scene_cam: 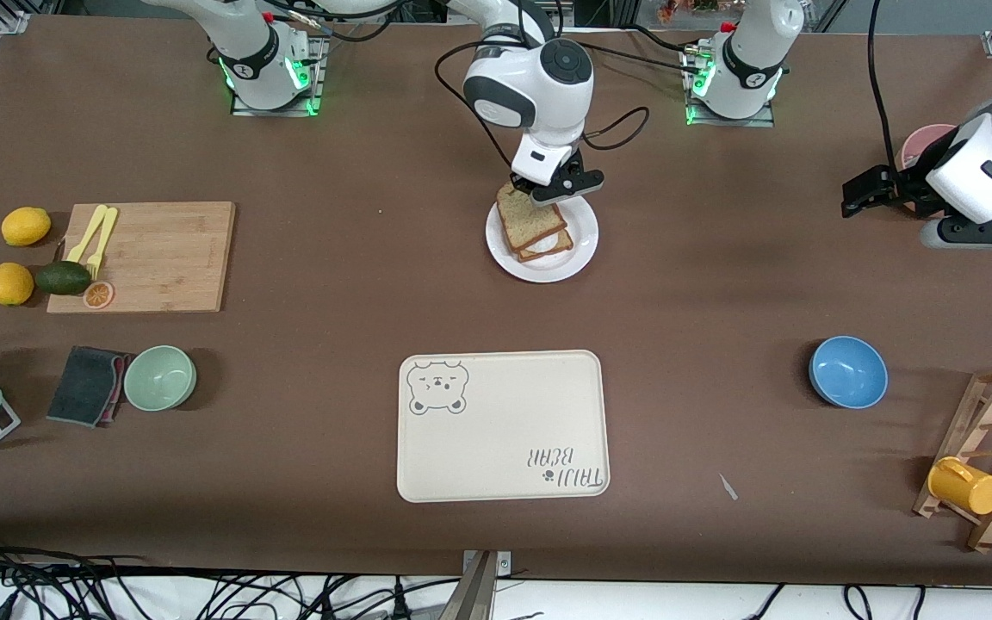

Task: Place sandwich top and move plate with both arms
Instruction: 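Lower the bread onto the egg toast and open the right gripper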

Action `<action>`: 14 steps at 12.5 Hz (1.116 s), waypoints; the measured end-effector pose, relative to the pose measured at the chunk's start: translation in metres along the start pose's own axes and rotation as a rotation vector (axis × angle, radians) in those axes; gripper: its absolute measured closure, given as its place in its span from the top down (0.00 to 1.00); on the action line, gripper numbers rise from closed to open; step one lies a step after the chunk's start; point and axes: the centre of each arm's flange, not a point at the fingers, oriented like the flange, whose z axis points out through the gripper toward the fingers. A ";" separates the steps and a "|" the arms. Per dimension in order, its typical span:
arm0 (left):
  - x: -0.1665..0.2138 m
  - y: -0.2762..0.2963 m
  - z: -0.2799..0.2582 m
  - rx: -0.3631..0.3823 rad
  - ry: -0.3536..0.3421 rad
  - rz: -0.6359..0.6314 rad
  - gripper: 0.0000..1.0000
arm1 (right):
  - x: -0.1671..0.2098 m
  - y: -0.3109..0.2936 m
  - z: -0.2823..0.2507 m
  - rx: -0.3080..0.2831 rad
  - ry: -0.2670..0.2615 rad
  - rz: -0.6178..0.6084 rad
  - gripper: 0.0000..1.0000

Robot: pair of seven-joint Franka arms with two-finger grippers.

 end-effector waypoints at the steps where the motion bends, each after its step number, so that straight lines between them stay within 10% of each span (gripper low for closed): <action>1: 0.000 0.000 0.000 0.000 0.000 0.000 1.00 | 0.000 0.000 0.003 -0.001 -0.002 -0.001 0.08; 10: 0.000 0.000 0.000 0.000 -0.004 0.000 1.00 | 0.004 -0.007 0.003 0.009 0.003 0.009 0.08; 14: 0.000 0.000 0.000 0.000 -0.005 0.000 1.00 | 0.004 -0.007 0.003 0.009 0.003 0.027 0.26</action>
